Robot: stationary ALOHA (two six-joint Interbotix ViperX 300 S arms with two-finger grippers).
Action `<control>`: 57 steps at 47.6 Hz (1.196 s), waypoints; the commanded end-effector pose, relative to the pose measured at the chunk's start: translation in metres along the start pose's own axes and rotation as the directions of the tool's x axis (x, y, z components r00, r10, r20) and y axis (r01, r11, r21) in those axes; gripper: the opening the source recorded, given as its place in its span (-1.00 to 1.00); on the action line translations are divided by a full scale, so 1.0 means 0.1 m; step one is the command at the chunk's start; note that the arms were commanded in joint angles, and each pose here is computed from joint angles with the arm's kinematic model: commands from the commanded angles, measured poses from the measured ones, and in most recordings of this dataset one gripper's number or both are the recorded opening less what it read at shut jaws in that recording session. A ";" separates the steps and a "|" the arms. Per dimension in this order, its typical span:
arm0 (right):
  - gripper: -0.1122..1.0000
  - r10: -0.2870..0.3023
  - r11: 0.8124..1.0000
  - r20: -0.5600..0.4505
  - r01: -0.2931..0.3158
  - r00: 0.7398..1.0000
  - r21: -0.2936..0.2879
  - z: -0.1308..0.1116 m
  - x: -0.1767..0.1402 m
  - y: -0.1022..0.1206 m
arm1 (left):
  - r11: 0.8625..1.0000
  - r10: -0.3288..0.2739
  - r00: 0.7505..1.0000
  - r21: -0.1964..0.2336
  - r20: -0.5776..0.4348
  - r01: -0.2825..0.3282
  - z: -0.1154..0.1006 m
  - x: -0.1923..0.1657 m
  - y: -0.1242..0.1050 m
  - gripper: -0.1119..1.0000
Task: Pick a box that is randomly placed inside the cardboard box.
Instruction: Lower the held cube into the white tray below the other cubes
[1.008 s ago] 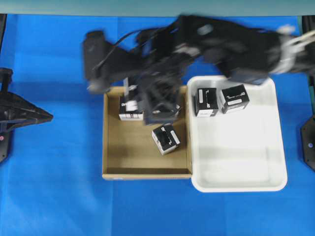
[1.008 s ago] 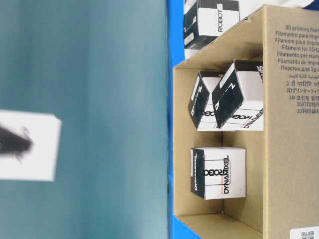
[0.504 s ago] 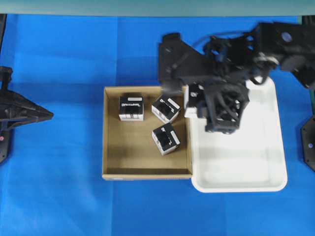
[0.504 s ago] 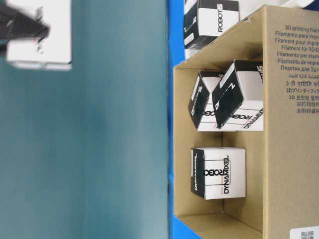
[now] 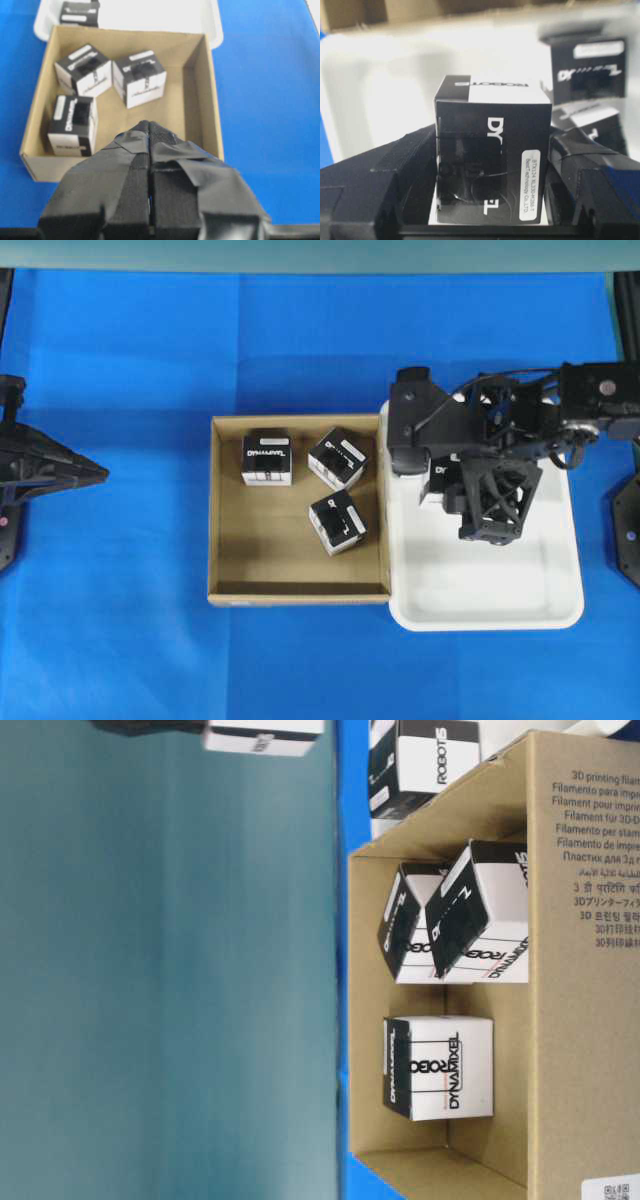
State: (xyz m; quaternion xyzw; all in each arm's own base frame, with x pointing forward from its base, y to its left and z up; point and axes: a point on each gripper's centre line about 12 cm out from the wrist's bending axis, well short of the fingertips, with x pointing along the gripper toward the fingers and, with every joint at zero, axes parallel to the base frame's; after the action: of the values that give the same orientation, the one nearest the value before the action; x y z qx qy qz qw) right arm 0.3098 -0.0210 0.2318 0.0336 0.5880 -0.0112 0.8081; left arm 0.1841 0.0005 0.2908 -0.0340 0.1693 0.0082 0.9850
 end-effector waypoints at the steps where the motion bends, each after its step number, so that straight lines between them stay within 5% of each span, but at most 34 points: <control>1: 0.31 0.004 1.000 0.017 -0.004 1.000 -0.006 -0.02 0.09 0.02 | 1.000 0.001 1.000 -0.001 0.025 -0.001 0.10 -0.01 0.00 -0.93; 35: 0.31 -0.019 0.997 -0.045 0.015 0.999 -0.074 -0.27 0.96 0.03 | 1.000 0.000 1.000 -0.001 0.026 0.000 0.10 -0.01 0.00 -0.93; 57: 0.31 -0.023 0.996 -0.034 0.020 0.999 -0.092 -0.27 1.12 0.02 | 1.000 -0.002 1.000 0.000 0.023 0.002 0.10 0.00 -0.01 -0.93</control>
State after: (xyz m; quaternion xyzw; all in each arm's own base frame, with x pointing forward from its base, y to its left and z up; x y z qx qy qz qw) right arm 0.3167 -0.0156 0.1180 -0.0073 0.6040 0.0063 0.7969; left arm 0.1846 0.0005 0.2896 -0.0347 0.1715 0.0084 0.9845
